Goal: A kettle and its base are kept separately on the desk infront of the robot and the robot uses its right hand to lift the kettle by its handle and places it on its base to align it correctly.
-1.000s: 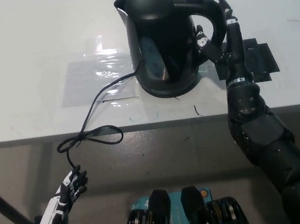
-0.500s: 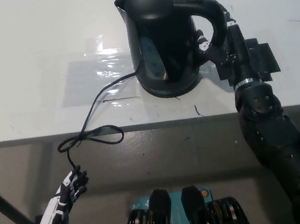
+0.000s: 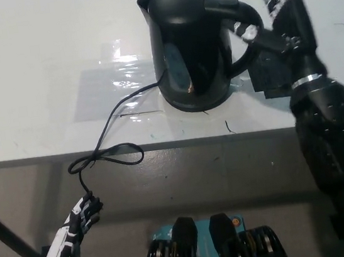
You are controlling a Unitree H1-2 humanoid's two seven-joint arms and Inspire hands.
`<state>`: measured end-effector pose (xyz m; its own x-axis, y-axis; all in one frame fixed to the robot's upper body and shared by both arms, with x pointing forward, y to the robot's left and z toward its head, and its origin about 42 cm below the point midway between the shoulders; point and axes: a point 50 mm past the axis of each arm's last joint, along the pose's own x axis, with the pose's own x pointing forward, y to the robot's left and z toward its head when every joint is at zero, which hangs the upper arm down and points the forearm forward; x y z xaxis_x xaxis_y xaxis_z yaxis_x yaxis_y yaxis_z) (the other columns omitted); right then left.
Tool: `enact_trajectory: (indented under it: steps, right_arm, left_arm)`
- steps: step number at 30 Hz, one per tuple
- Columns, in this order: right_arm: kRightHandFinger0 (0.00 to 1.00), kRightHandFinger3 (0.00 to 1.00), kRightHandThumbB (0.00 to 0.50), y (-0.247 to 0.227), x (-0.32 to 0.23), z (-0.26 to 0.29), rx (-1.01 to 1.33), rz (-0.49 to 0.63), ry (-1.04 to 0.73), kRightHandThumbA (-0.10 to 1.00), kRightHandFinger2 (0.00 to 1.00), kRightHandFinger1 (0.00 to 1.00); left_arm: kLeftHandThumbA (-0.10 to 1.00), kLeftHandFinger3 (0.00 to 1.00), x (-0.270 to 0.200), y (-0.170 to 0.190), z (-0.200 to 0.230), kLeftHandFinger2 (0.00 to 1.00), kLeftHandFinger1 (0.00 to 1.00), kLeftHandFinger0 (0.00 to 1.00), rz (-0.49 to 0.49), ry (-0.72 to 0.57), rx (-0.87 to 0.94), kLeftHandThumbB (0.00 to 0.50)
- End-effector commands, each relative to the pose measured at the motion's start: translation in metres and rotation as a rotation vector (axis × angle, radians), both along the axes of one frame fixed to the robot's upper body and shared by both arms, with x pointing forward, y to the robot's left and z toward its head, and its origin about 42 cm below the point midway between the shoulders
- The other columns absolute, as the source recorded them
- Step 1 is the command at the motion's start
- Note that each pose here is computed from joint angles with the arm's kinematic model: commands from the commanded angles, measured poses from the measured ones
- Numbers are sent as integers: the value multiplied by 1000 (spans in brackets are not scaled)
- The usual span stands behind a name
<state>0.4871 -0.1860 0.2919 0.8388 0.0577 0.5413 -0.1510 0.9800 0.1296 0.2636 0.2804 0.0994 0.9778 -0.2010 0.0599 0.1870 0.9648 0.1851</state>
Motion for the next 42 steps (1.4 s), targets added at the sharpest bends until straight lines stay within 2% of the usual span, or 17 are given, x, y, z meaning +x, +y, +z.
enact_trajectory:
  steps: [1, 6, 8, 10, 15, 16, 20, 26, 29, 35, 36, 37, 42]
  right_arm:
    - [1000, 1000, 500, -21, -23, 76, 79, 179, -163, 1000, 1000, 1000]
    - [1000, 1000, 500, -34, -28, 74, 83, 179, -174, 1000, 1000, 1000]
    - [1000, 1000, 500, -43, -40, 77, 46, 135, -224, 1000, 1000, 1000]
    - [1000, 1000, 500, -57, -80, 90, -36, 13, -335, 1000, 1000, 1000]
    - [1000, 1000, 500, -78, -153, 95, -147, -88, -493, 1000, 1000, 1000]
    - [1000, 1000, 500, -84, -182, 92, -174, -126, -537, 1000, 1000, 1000]
    - [1000, 1000, 500, -89, -233, 80, -228, -177, -592, 1000, 1000, 1000]
    - [1000, 1000, 500, -91, -271, 32, -312, -185, -493, 1000, 1000, 1000]
    - [1000, 1000, 500, -96, -277, -8, -340, -169, -333, 1000, 1000, 1000]
    - [1000, 1000, 397, -107, -271, -79, -399, -115, -97, 1000, 1000, 1000]
    - [1000, 1000, 396, -108, -269, -83, -402, -113, -87, 1000, 1000, 1000]
    - [1000, 1000, 421, -108, -265, -96, -401, -108, -41, 1000, 1000, 1000]
    - [1000, 1000, 423, -105, -247, -143, -357, -95, 112, 1000, 1000, 1000]
  left_arm:
    - [996, 1000, 7, 3, 17, 1000, 1000, 1000, -24, -67, 12, 296]
    - [1000, 1000, 8, 2, 18, 1000, 1000, 1000, -30, -76, 12, 299]
    - [1000, 1000, 10, 3, 19, 1000, 1000, 1000, -30, -79, 14, 298]
    - [1000, 1000, 12, 4, 21, 1000, 1000, 1000, -28, -81, 21, 293]
    - [992, 1000, 10, 8, 21, 1000, 1000, 1000, -19, -77, 7, 308]
    - [996, 1000, 10, 8, 21, 1000, 1000, 1000, -19, -77, 12, 309]
    - [996, 1000, 10, 7, 18, 1000, 1000, 1000, -26, -77, 8, 300]
    - [1000, 1000, 12, 5, 20, 1000, 1000, 1000, -31, -90, 13, 263]
    - [1000, 1000, 12, 8, 21, 1000, 1000, 1000, -27, -92, 9, 268]
    - [1000, 1000, 10, 6, 19, 1000, 1000, 1000, -17, -98, 5, 255]
    - [1000, 1000, 10, 5, 19, 1000, 1000, 1000, -17, -99, 2, 255]
    - [1000, 1000, 8, 4, 19, 1000, 1000, 1000, -17, -99, -1, 254]
    - [1000, 1000, 4, 6, 17, 1000, 1000, 1000, -19, -90, 16, 254]
